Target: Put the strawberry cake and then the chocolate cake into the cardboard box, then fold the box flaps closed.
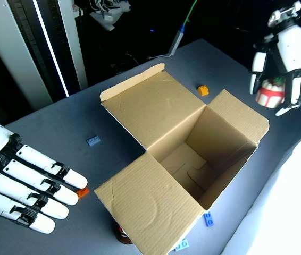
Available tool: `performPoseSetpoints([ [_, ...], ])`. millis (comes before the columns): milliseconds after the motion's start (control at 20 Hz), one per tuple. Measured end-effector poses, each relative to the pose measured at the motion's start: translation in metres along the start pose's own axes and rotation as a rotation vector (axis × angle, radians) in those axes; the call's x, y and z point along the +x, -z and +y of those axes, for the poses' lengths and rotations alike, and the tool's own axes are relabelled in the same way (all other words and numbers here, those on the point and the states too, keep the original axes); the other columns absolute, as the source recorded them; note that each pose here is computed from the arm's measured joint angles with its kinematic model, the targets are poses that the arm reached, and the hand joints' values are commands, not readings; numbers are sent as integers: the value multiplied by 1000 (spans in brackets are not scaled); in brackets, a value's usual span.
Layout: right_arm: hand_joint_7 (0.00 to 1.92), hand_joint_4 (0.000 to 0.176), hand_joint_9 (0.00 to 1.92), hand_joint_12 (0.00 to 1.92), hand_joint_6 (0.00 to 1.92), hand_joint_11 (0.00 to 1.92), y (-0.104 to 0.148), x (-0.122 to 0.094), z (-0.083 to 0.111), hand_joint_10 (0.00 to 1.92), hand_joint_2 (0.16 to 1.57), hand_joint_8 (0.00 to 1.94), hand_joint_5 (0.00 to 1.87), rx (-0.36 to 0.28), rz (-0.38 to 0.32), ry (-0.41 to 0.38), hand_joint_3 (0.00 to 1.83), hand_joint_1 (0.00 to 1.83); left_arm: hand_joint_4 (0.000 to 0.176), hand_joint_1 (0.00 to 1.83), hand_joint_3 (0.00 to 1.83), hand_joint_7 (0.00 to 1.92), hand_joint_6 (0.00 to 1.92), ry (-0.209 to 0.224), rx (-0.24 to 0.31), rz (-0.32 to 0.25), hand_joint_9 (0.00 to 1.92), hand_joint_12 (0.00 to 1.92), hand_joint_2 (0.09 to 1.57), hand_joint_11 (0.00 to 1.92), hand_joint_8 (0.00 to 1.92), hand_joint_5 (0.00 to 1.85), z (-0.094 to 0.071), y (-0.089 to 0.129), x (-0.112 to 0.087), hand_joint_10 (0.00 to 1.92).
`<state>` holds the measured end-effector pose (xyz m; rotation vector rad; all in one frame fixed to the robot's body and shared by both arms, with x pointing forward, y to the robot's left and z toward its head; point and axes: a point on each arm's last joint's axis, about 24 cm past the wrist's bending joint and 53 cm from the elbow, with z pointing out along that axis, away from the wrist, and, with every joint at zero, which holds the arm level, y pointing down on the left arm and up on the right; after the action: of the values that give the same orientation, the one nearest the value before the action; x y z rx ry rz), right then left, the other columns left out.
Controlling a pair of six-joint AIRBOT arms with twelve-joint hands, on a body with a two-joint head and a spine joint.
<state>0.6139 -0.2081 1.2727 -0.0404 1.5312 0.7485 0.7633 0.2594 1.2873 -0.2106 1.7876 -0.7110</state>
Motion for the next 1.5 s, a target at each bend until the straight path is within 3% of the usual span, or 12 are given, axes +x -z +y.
performPoseSetpoints([
  [200,165,0,213,605,1,0,2,-5,-2,4,1023,2,98,6,-10,6,0,1033,14,1188,0,194,889,-1,48,-30,290,1826,1125,258,1439,346,-21,6,-18,1610],
  [350,141,0,181,452,8,0,4,0,-6,2,1033,1,107,15,7,13,1,1037,15,1187,0,191,812,-8,82,-30,293,1710,1117,265,1421,375,-37,11,-22,1562],
  [450,139,0,184,529,6,0,4,-1,-6,2,1038,0,114,17,7,14,3,1045,14,1185,0,219,777,-17,97,-9,330,1690,1110,301,1411,418,-43,12,-15,1538],
  [750,116,0,156,499,4,0,5,-3,-7,2,1070,1,122,18,0,20,12,1011,12,1170,1,206,735,-32,159,43,331,1703,1121,270,1381,419,-68,17,2,1521],
  [900,138,0,170,575,7,0,5,-4,-7,7,1060,5,141,18,0,21,4,1010,11,1170,2,235,778,-49,251,50,345,1694,1130,280,1358,409,-94,21,8,1491],
  [1000,135,0,165,493,1,0,5,-4,-7,3,1058,1,132,18,0,21,2,1033,15,1160,0,287,797,-64,285,51,348,1689,1127,284,1330,423,-104,23,11,1458],
  [1100,145,0,173,504,6,0,5,-4,-7,6,1055,4,133,18,0,20,0,1046,13,1188,0,304,807,-107,309,50,335,1731,1109,271,1304,437,-109,22,18,1473],
  [1200,160,0,163,365,1,0,5,-4,-7,2,1050,3,125,18,0,20,0,1064,3,1205,0,310,850,-144,338,38,325,1763,1118,248,1333,423,-117,22,19,1487],
  [1250,145,0,151,295,1,0,5,-4,-6,2,1047,2,104,16,-1,21,0,1060,7,1199,0,306,889,-173,357,30,329,1777,1118,240,1345,402,-124,20,20,1505],
  [1350,120,0,165,448,5,0,4,-4,-6,7,1043,4,114,15,-3,19,0,1052,15,1181,0,333,913,-237,390,16,353,1763,1093,245,1371,417,-135,17,22,1506],
  [1450,116,0,154,450,3,0,4,-4,-6,1,1046,1,114,15,-4,19,0,1068,6,1207,0,324,904,-295,421,9,370,1762,1088,269,1411,419,-145,13,26,1547],
  [1500,116,0,154,450,3,0,4,-4,-6,1,1046,1,114,16,-3,18,0,1068,6,1207,0,324,904,-299,437,8,370,1762,1088,269,1411,419,-149,11,28,1547],
])
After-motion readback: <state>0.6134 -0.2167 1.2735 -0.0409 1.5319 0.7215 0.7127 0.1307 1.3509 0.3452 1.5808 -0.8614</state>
